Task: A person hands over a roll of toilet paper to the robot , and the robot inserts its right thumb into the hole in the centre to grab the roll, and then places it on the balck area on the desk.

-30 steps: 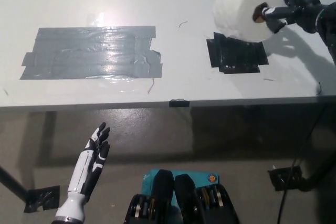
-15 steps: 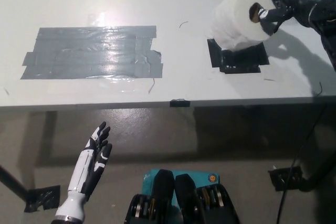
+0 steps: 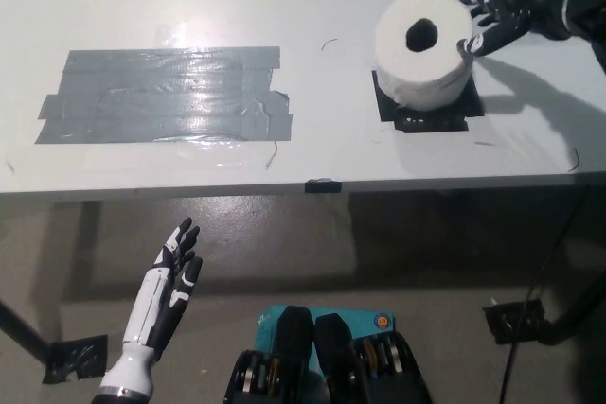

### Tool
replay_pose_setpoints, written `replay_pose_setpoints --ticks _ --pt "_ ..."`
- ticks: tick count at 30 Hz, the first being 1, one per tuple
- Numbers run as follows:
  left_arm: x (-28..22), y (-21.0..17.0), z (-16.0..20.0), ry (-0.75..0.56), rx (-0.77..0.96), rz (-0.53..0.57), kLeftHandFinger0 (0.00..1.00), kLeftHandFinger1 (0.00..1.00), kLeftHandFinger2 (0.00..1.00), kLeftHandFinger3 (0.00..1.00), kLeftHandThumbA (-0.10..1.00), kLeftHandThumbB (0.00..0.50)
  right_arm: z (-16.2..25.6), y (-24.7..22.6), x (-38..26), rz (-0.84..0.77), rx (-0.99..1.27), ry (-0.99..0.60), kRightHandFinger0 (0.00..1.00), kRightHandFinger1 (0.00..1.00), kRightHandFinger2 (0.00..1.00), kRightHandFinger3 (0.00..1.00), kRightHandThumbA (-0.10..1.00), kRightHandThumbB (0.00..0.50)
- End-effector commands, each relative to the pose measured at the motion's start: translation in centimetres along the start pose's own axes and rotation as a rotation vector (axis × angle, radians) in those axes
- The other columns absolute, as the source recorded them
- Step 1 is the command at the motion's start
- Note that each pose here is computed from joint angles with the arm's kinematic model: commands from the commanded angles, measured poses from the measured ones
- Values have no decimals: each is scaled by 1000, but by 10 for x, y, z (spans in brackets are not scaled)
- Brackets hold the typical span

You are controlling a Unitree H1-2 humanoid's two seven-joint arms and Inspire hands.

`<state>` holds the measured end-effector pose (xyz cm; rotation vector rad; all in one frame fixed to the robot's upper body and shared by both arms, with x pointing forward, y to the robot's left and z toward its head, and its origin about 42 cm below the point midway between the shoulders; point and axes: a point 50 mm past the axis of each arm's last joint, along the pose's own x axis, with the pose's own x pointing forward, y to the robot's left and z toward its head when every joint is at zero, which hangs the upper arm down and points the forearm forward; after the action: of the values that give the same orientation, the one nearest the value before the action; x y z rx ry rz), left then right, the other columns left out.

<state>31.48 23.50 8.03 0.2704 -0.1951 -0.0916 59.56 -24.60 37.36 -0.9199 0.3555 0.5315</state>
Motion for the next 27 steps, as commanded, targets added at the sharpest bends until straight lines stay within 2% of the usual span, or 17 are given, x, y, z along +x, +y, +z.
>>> replay_pose_setpoints --ticks 1,2,3,4,6,8,11,13,16,19,22,24,27 --pt "6 7 8 -48 20 22 1000 1000 1000 1000 925 140 43 -54 -40 -64 -80 -45 1000 1000 1000 1000 537 498" --pt "7 7 8 -46 19 23 1000 1000 1000 1000 927 146 48 -59 -44 -91 -95 -24 1000 1000 1000 1000 584 500" --pt "6 7 7 -41 20 24 1000 1000 1000 1000 929 148 54 -65 -49 -103 -109 -3 1000 1000 1000 1000 737 500" --pt "5 7 8 -44 20 23 1000 1000 1000 1000 928 140 59 -73 -56 -126 -101 -48 1000 1000 1000 1000 657 500" --pt "5 5 8 -45 20 21 1000 1000 1000 1000 930 138 64 -82 -65 -154 -59 -100 1000 1000 1000 1000 630 500" --pt "5 6 8 -46 26 17 1000 1000 1000 1000 941 137 70 -93 -76 -199 8 -167 1000 1000 1000 1000 627 500" --pt "10 7 11 -57 21 21 1000 1000 1000 1000 941 145 82 -117 -103 -356 21 -281 1000 1000 1000 1000 670 424" --pt "14 9 12 -67 23 28 1000 1000 1000 1000 942 144 88 -128 -117 -421 13 -305 1000 1000 1000 1000 689 421" --pt "19 13 15 -80 25 37 1000 1000 1000 1000 942 139 93 -143 -140 -497 14 -366 1000 1000 1000 1000 705 452" --pt "28 13 19 -99 21 44 1000 1000 1000 1000 947 127 100 -153 -166 -557 36 -474 1000 1000 1000 1000 688 429" --pt "45 16 29 -121 23 52 1000 1000 1000 1000 951 120 108 -151 -198 -583 42 -620 1000 1000 1000 1000 713 404" --pt "54 18 35 -141 14 57 1000 1000 1000 1000 949 110 111 -141 -218 -604 11 -711 1000 1000 1000 1000 732 423" --pt "67 18 43 -169 12 53 1000 1000 1000 1000 962 94 109 -100 -253 -651 -71 -860 1000 1000 1000 1000 769 435"
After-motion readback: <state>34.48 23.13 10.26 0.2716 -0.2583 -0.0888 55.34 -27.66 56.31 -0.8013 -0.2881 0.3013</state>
